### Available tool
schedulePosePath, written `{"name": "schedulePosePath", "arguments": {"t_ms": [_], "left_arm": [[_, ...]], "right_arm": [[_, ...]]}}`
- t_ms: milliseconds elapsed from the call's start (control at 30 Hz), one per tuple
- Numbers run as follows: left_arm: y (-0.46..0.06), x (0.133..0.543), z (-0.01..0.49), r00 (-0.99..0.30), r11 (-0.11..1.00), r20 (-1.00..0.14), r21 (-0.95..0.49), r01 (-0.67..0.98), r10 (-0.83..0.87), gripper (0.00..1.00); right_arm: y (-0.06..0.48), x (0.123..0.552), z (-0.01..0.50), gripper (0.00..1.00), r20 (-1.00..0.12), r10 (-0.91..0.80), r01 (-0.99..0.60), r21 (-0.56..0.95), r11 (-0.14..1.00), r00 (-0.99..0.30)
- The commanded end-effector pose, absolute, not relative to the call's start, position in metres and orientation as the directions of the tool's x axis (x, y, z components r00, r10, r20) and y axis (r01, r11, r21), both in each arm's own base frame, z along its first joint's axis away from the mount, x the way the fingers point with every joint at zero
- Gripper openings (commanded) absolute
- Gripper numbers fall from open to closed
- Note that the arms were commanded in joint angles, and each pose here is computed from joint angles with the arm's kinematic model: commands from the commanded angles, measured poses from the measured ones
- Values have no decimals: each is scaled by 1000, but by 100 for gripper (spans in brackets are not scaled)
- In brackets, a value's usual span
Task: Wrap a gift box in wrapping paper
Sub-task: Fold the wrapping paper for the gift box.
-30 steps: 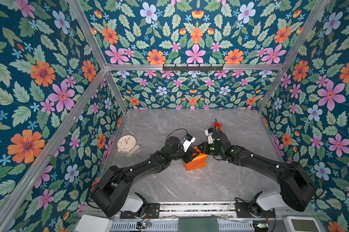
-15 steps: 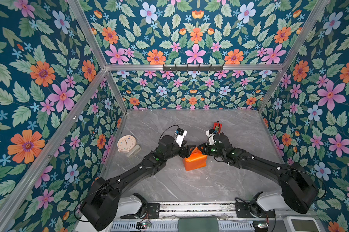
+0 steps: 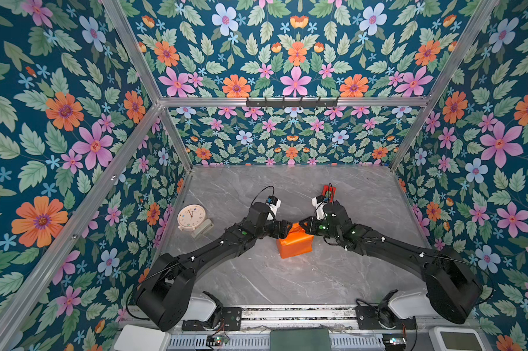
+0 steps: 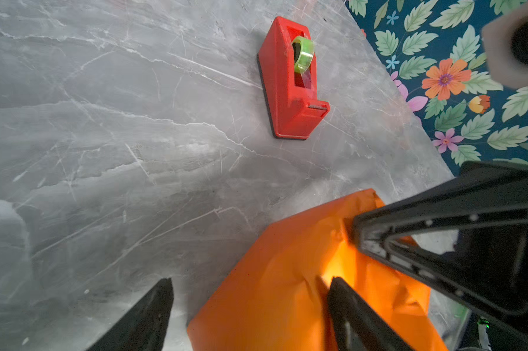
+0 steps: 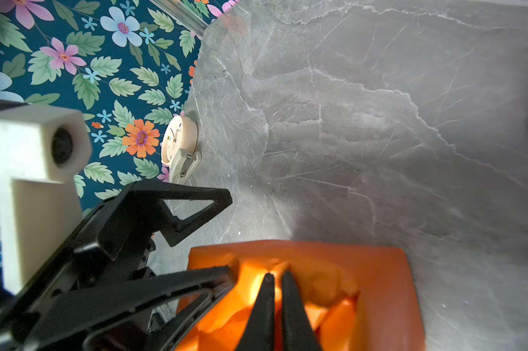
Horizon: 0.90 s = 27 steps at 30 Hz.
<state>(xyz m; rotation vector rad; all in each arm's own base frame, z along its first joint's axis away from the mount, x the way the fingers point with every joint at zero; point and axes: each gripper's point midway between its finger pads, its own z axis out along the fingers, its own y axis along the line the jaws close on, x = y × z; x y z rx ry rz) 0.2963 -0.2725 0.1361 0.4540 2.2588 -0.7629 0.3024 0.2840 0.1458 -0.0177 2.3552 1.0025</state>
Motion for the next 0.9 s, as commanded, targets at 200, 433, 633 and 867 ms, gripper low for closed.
{"name": "schedulePosePath", "arguments": {"t_ms": [200, 433, 633, 867], "left_arm": [[-266, 279, 114, -725, 761, -669, -384, 524, 162, 83], [-261, 276, 109, -727, 771, -667, -372, 517, 165, 83], [-260, 276, 109, -720, 770, -673, -365, 523, 170, 83], [-260, 278, 111, -715, 776, -679, -357, 520, 167, 83]], "right_arm": [[275, 287, 138, 16, -459, 147, -196, 618, 762, -876], [288, 284, 167, 20, -493, 114, -271, 641, 718, -863], [303, 279, 162, 20, -473, 54, -299, 637, 710, -879], [309, 266, 161, 20, -458, -28, -339, 616, 711, -889]]}}
